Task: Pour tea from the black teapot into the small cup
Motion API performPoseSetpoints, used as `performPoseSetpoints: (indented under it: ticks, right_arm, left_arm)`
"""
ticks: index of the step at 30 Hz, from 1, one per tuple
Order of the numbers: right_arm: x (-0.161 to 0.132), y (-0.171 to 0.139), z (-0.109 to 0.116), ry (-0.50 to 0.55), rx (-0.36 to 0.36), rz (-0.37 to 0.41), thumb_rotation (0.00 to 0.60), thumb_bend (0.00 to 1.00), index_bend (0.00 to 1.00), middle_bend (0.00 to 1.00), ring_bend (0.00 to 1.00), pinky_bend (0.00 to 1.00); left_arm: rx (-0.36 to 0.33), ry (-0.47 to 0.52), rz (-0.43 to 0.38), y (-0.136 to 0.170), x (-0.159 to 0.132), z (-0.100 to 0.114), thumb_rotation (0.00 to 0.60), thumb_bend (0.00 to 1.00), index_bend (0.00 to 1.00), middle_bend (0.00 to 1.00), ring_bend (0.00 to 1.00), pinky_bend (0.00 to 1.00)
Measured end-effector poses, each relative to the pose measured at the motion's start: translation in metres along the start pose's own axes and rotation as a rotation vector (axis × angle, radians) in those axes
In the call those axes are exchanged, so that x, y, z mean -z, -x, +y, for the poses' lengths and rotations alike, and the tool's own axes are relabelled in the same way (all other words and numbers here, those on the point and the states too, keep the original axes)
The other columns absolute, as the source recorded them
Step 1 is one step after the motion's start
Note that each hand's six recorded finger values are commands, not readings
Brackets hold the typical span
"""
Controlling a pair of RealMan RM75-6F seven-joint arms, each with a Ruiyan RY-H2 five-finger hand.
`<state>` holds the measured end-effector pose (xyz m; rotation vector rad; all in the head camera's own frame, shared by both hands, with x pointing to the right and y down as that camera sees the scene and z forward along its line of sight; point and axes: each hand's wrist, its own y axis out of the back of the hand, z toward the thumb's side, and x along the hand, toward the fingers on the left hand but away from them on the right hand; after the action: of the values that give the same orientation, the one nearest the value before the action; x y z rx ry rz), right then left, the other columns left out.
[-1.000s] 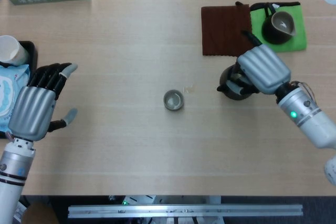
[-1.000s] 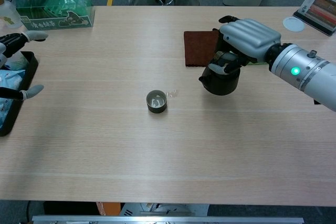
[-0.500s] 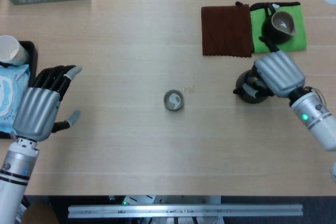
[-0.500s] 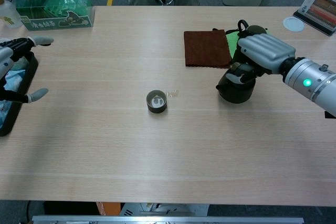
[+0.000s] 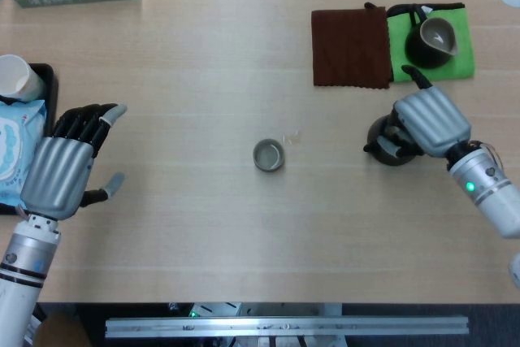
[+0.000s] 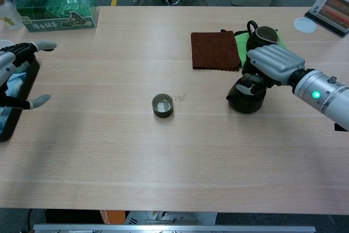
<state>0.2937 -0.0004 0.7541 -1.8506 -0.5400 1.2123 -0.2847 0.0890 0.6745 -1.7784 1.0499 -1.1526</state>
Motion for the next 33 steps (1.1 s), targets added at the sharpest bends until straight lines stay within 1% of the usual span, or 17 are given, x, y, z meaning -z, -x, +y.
performPoseSetpoints:
  ticks: [14, 17, 19, 24, 25, 27, 33]
  right_arm:
    - [0.003, -0.003, -0.012, -0.018, -0.025, -0.009, 0.483, 0.32, 0.96, 0.77, 0.75, 0.05]
    - [0.005, -0.003, -0.014, -0.015, -0.029, -0.013, 0.485, 0.31, 0.93, 0.75, 0.74, 0.05]
    - [0.005, -0.003, -0.014, -0.015, -0.029, -0.013, 0.485, 0.27, 0.91, 0.73, 0.72, 0.04]
    - [0.005, -0.004, -0.011, 0.008, -0.019, -0.013, 0.483, 0.05, 0.89, 0.71, 0.69, 0.03]
    - [0.005, -0.004, -0.011, 0.011, -0.018, -0.014, 0.482, 0.02, 0.88, 0.7, 0.68, 0.02]
    - [0.007, -0.004, -0.009, 0.014, -0.018, -0.016, 0.484, 0.0, 0.88, 0.69, 0.66, 0.02]
    - [0.008, -0.004, -0.007, 0.002, -0.007, -0.015, 0.484, 0.0, 0.87, 0.66, 0.62, 0.02]
  left_arm:
    - [0.019, -0.005, -0.002, 0.0, -0.002, -0.003, 0.6, 0.25, 0.09, 0.15, 0.13, 0.16]
    - [0.021, -0.007, -0.003, -0.001, -0.002, -0.003, 0.6, 0.25, 0.09, 0.15, 0.13, 0.16]
    - [0.021, -0.006, -0.004, -0.001, -0.003, -0.003, 0.6, 0.25, 0.09, 0.15, 0.13, 0.16]
    - [0.021, -0.007, -0.004, -0.001, -0.003, -0.003, 0.6, 0.25, 0.09, 0.15, 0.12, 0.16]
    - [0.021, -0.008, -0.004, -0.001, -0.003, -0.003, 0.6, 0.25, 0.09, 0.15, 0.12, 0.16]
    - [0.023, -0.008, -0.003, -0.001, -0.003, -0.003, 0.6, 0.25, 0.09, 0.14, 0.12, 0.16]
    - [0.024, -0.01, -0.006, -0.001, -0.004, -0.003, 0.6, 0.25, 0.09, 0.14, 0.12, 0.16]
